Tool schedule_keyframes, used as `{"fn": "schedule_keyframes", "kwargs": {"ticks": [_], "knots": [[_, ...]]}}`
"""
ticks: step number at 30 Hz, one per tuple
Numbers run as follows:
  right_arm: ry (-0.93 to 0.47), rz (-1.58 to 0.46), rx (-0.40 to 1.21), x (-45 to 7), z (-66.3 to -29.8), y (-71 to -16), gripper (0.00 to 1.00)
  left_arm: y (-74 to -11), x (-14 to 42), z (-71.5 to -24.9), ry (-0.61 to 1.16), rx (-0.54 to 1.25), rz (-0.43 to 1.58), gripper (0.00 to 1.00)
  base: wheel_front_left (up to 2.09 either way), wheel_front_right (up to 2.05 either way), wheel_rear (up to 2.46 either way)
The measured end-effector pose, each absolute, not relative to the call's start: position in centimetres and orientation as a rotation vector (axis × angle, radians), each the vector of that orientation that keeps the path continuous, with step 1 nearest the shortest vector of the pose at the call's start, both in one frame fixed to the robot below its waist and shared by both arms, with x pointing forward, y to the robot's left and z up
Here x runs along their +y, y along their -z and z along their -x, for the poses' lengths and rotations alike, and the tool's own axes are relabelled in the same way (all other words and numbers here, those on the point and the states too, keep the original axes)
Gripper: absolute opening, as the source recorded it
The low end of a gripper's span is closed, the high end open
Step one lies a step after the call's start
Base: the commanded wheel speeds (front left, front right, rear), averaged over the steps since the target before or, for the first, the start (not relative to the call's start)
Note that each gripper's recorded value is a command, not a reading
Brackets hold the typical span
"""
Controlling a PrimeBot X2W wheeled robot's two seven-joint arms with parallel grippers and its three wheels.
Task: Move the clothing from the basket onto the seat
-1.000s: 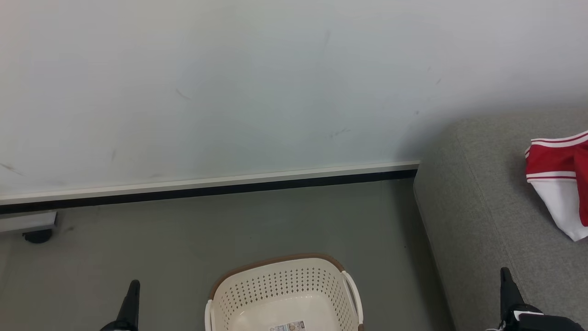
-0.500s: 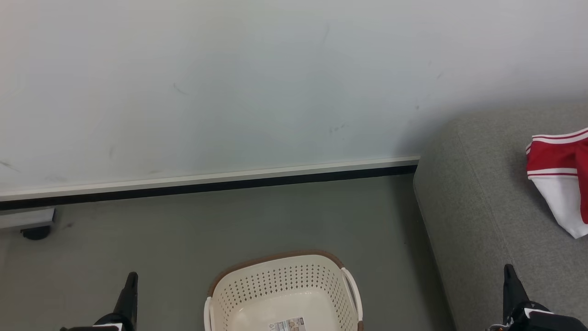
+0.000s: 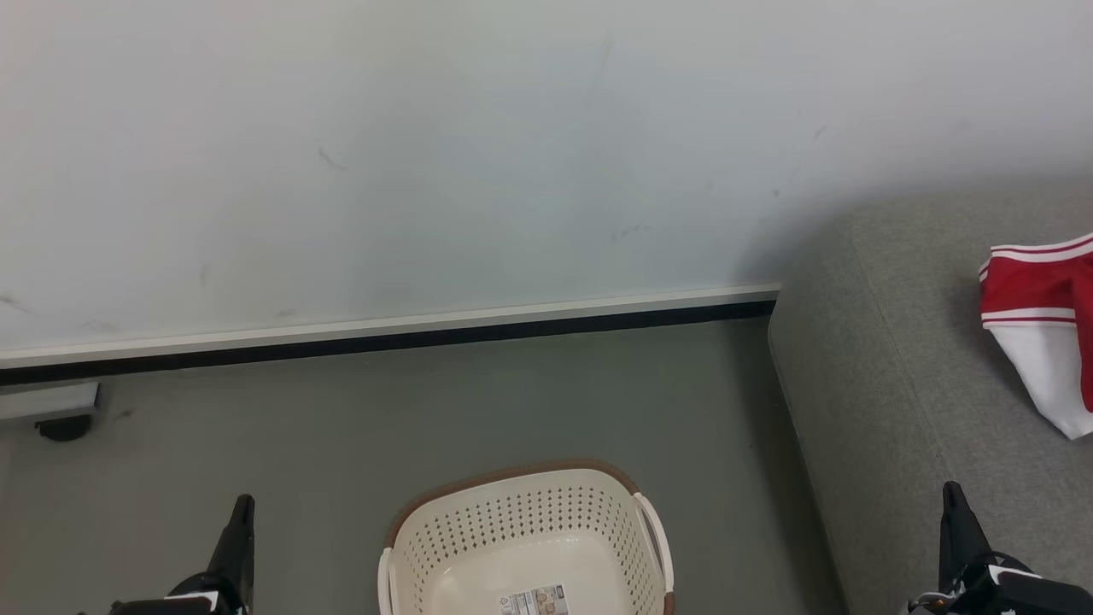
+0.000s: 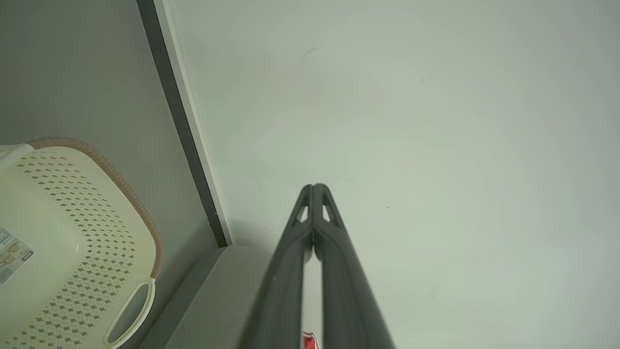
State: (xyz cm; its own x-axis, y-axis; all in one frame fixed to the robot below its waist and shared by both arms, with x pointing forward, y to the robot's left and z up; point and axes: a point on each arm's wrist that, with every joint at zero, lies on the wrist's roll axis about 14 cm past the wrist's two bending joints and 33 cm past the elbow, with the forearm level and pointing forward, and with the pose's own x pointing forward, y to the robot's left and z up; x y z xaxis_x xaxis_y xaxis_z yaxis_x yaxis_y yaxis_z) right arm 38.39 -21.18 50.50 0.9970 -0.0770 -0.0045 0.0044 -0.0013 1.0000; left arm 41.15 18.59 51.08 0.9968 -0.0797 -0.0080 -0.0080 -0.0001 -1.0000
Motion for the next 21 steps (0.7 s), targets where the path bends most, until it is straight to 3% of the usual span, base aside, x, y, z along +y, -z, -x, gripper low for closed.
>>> {"fn": "schedule_keyframes", "kwargs": {"ticks": [21], "knots": [[0.062, -1.571, -0.059, -21.18, -38.44, -50.58, 0.00, -51.09, 18.59, -41.14, 0.056, 0.069, 1.570, 0.00, 0.00, 0.00, 0.00]]}}
